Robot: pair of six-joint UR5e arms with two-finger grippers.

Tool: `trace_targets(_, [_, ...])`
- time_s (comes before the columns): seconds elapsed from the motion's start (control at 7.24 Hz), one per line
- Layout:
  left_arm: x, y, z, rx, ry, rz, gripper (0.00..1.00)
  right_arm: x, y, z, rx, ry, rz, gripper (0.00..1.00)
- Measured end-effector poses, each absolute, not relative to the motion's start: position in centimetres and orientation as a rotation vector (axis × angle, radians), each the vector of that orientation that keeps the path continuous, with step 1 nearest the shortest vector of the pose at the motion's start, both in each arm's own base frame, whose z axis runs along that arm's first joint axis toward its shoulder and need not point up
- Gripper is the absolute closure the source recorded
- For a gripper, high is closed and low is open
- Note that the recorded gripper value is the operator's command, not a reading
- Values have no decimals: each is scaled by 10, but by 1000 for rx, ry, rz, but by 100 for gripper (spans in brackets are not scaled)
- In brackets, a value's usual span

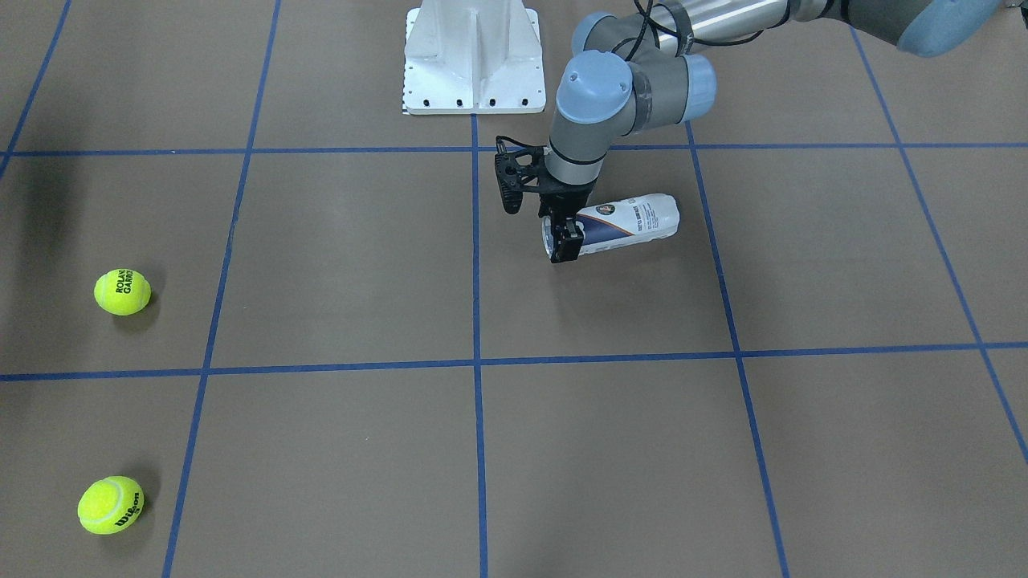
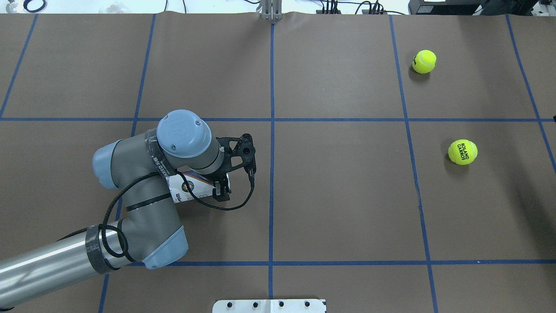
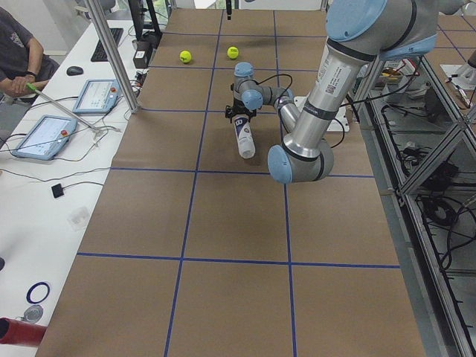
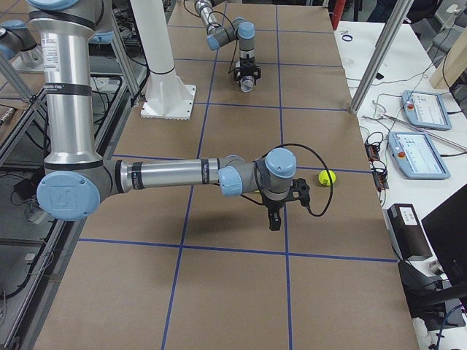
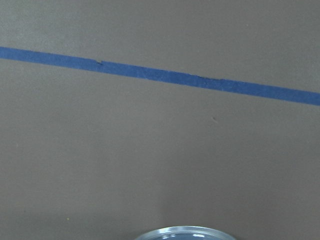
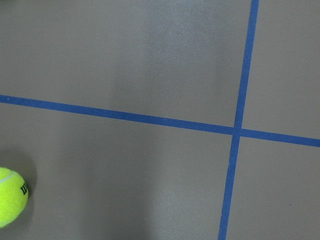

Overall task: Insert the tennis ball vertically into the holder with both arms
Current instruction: 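Hold the can with the left gripper and adjust the grip, then lift and rotate the can upright with the left gripper, open end up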

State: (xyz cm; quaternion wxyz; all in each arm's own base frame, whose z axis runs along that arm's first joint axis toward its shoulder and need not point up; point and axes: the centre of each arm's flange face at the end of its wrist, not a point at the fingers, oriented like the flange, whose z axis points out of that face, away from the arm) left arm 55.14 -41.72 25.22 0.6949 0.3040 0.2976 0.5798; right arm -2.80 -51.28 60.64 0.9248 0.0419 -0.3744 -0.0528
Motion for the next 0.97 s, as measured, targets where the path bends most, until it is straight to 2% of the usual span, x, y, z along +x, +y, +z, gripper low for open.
trace_targets(0.28, [550, -418, 251, 682, 665, 1292, 30, -28, -513, 606, 86, -768, -109, 1])
trace_targets(0.55, [548, -418, 249, 687, 665, 1290, 31, -28, -513, 607, 86, -768, -109, 1])
trace_targets(0.97, [503, -409, 192, 827, 715, 1261, 34, -28, -513, 606, 88, -768, -109, 1])
